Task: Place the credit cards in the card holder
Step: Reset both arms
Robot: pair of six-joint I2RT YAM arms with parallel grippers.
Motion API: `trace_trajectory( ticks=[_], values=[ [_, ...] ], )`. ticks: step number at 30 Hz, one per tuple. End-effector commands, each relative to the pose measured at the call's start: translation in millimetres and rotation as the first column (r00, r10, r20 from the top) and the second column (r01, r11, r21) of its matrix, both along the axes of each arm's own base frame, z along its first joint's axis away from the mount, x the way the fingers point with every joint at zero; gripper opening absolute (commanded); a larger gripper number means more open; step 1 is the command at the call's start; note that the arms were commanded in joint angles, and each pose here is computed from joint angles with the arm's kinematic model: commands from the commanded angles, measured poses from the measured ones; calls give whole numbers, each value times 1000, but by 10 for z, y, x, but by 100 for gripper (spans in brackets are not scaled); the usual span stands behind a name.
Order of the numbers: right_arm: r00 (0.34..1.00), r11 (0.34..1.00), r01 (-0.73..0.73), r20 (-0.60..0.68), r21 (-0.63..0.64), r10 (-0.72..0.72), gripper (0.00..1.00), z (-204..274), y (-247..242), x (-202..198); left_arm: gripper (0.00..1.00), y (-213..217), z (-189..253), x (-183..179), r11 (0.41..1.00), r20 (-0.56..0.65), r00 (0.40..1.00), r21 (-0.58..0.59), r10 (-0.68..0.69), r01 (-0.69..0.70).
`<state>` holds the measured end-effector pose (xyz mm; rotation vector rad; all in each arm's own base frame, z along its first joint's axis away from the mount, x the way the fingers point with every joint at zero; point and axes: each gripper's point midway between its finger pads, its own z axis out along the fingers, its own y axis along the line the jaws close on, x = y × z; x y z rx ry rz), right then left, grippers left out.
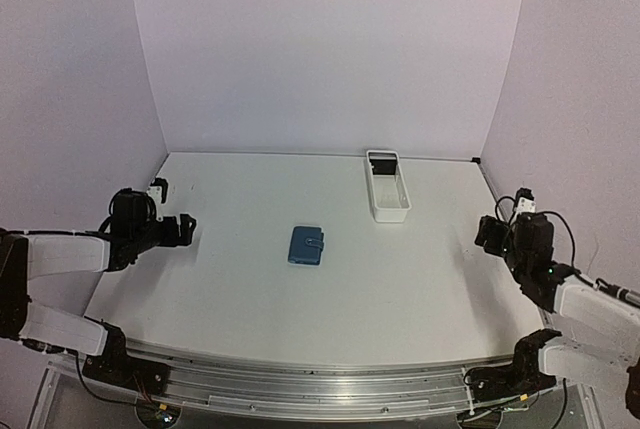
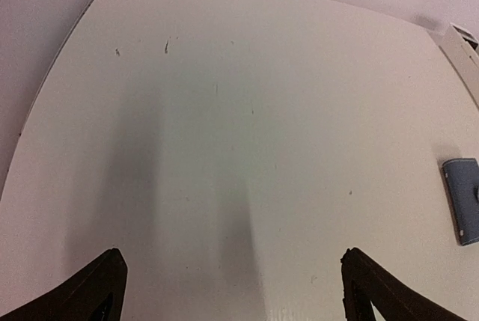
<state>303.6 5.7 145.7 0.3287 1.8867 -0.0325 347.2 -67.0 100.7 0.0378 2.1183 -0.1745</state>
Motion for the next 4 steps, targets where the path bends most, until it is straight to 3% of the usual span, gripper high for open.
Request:
trace_trajectory(
  ticks=[1,4],
  values=[
    [980,1000,-1,198,11,-1,90,241,-42,-100,100,211,255,11,996,187,980,49,71,-81],
    [979,999,-36,200,2,35,91,194,3,-130,99,297,238,-42,991,195,973,18,123,-129]
  ],
)
